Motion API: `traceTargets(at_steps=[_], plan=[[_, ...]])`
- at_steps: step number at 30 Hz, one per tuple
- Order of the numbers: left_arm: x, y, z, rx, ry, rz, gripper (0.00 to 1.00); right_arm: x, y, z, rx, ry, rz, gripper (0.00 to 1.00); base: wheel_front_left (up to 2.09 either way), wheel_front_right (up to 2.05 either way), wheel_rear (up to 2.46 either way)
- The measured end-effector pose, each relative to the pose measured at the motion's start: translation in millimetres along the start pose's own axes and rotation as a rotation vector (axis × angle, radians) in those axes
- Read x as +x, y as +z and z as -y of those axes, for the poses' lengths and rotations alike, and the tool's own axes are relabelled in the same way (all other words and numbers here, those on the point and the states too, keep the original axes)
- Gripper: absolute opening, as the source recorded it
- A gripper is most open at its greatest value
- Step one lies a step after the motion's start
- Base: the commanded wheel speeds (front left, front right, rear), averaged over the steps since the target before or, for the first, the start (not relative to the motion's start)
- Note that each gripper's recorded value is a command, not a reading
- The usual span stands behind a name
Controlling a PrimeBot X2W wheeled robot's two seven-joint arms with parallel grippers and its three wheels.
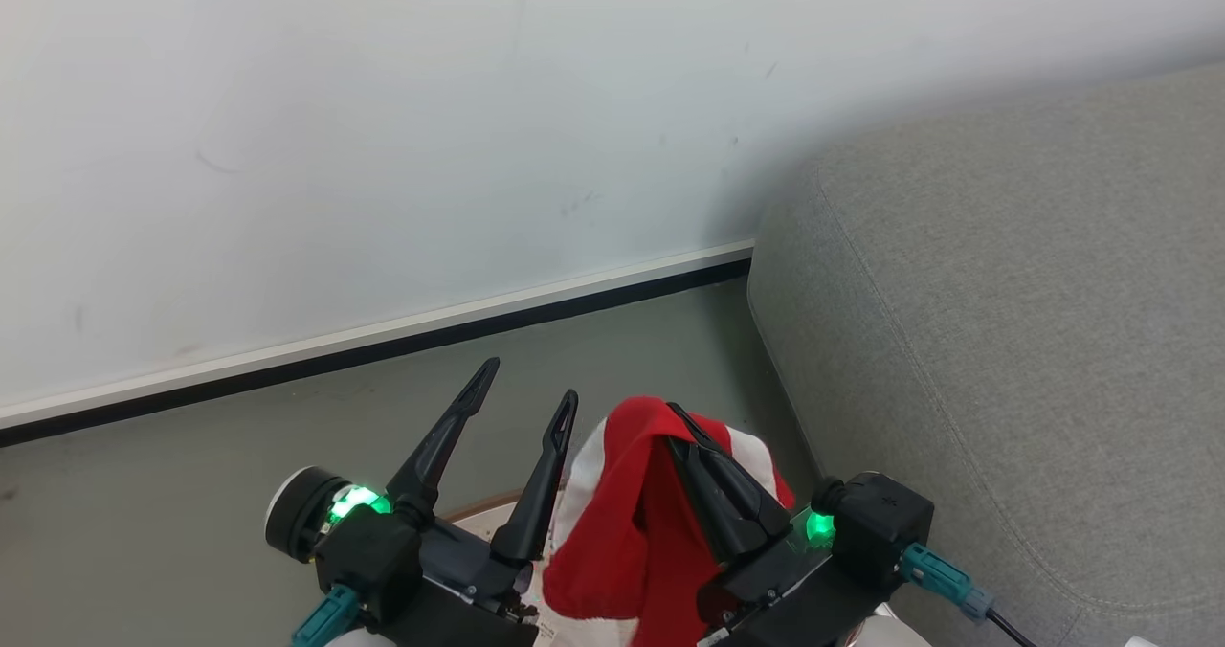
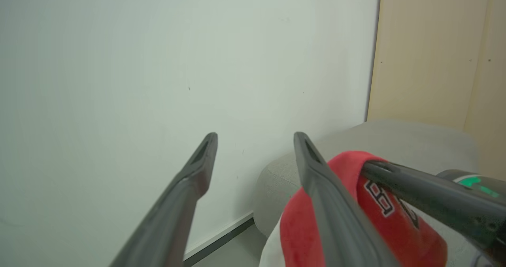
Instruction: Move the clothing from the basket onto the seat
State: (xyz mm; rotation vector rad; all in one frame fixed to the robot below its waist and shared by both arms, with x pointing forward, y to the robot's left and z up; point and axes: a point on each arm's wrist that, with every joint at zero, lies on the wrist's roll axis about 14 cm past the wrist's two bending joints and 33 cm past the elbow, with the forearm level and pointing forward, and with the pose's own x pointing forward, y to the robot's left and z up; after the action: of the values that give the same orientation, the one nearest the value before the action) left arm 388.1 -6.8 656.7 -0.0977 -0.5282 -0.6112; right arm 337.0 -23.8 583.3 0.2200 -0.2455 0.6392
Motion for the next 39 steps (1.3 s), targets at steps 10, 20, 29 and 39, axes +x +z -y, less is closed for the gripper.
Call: traceTargets(at_steps=[10, 20, 29, 39], plan=[[-3.5, -6.4, -6.0, 0.002, 0.019, -0.018, 1.00, -1.5, 4.4, 7.5, -0.001, -0.026, 0.015, 0.00, 0.00, 0.00, 0.00], [9.6, -23.2, 3.8, -0.028, -0.026, -0.031, 1.00, -2.7, 20.4, 33.6, -0.050, -0.092, 0.056, 0.00, 0.00, 0.00, 0.00], [27.5, -45.9, 19.8, -0.059, -0.100, -0.046, 1.00, -10.1, 33.8, 63.3, -0.093, -0.185, 0.085, 0.00, 0.00, 0.00, 0.00], [52.6, -80.3, 55.7, -0.131, -0.231, -0.076, 1.00, -29.7, 47.2, 100.6, -0.134, -0.338, 0.107, 0.00, 0.00, 0.00, 0.00]])
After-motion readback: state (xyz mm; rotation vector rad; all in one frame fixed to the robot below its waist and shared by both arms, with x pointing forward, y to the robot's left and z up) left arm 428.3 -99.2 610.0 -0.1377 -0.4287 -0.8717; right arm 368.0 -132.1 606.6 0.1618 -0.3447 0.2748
